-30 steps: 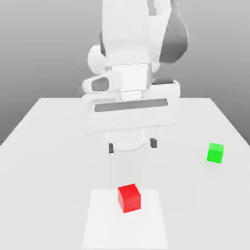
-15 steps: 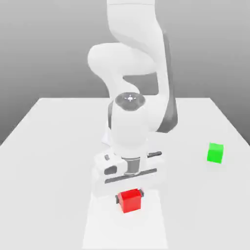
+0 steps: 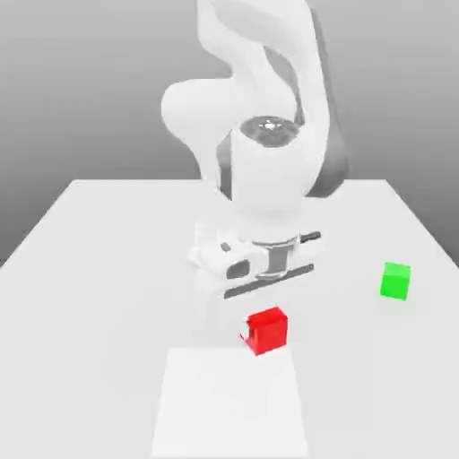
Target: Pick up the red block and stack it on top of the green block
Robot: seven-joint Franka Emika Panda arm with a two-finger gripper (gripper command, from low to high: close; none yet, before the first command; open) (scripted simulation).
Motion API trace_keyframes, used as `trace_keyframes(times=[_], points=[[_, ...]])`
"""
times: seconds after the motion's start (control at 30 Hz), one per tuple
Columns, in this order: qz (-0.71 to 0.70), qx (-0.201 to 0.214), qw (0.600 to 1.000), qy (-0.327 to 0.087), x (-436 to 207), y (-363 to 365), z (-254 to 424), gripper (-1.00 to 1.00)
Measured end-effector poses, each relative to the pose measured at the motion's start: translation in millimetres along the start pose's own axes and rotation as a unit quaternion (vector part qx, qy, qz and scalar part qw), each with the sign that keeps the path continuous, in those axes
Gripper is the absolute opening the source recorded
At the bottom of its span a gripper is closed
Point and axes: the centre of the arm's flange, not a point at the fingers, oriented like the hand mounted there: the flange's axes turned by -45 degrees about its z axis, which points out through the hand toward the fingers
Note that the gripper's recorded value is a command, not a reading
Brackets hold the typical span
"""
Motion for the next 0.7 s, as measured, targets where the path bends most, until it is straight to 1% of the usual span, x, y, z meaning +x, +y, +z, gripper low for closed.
trace_keyframes(times=[0.13,0.27,0.4,0.6,0.63,0.7], points=[[-0.172,0.004,0.985,0.001,23.6,-67.2,-6.7,-1.00],[-0.340,0.005,0.940,0.000,33.3,-139.4,-12.6,-1.00],[-0.498,0.004,0.867,-0.002,27.8,-211.8,-18.0,-1.00],[-0.698,-0.001,0.716,-0.007,-3.7,-309.4,-17.1,-1.00],[-0.710,-0.002,0.704,-0.007,-6.0,-315.6,-10.1,-1.00],[-0.719,-0.003,0.695,-0.008,-7.5,-320.2,6.5,-1.00]])
